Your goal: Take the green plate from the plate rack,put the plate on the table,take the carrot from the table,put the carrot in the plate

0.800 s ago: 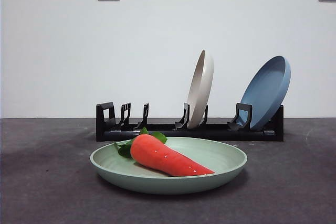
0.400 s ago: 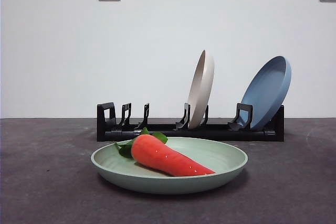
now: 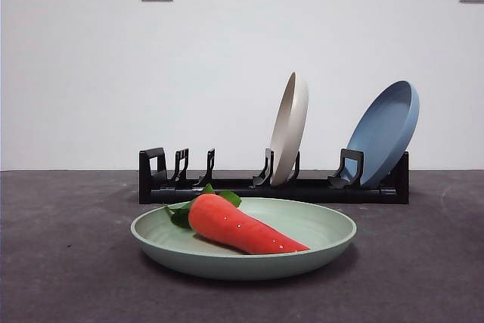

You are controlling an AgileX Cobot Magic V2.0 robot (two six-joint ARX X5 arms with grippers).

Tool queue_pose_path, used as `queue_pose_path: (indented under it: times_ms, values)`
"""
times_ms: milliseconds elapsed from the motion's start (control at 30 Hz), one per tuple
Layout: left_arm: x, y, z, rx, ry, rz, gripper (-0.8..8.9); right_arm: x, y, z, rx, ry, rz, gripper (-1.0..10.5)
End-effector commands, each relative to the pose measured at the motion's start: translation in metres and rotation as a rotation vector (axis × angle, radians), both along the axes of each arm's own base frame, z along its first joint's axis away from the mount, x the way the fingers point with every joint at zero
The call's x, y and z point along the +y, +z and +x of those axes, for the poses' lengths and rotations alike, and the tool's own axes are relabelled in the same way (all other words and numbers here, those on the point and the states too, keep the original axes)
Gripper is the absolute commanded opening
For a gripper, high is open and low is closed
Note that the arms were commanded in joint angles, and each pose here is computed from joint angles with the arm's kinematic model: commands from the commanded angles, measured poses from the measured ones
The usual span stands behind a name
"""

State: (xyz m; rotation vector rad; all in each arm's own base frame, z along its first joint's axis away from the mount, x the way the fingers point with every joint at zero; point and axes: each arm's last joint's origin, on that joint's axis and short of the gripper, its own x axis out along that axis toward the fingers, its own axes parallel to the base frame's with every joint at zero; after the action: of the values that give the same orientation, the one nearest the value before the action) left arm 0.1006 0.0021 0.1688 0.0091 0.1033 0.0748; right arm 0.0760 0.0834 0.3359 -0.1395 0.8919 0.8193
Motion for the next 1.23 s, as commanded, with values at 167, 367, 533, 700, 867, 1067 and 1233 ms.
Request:
queue_pose_path:
  times_ms: [167, 367, 533, 700, 867, 1067, 1233]
  values:
    - [0.000, -0.011, -0.002, 0.083, 0.006, -0.028, -0.03, 0.000, -0.001, 0.000, 0.000, -0.004, 0.003, 0.0]
    - [0.000, -0.019, -0.005, 0.161, 0.007, -0.028, -0.03, 0.000, -0.001, 0.000, 0.000, -0.004, 0.003, 0.0]
    - [0.000, -0.024, -0.007, 0.215, 0.007, -0.028, -0.03, 0.000, -0.001, 0.000, 0.000, -0.004, 0.003, 0.0]
    - [0.000, -0.024, -0.007, 0.215, 0.007, -0.028, -0.03, 0.000, -0.001, 0.000, 0.000, -0.004, 0.002, 0.0]
    - [0.000, -0.024, -0.007, 0.215, 0.007, -0.028, -0.03, -0.002, 0.000, -0.001, -0.005, -0.011, 0.006, 0.0]
    - [0.000, -0.024, -0.007, 0.215, 0.007, -0.028, -0.03, -0.026, 0.011, -0.003, -0.199, -0.074, 0.042, 0.0]
    - [0.000, -0.024, -0.007, 0.215, 0.007, -0.028, -0.03, -0.051, 0.008, -0.001, -0.452, -0.330, 0.139, 0.0]
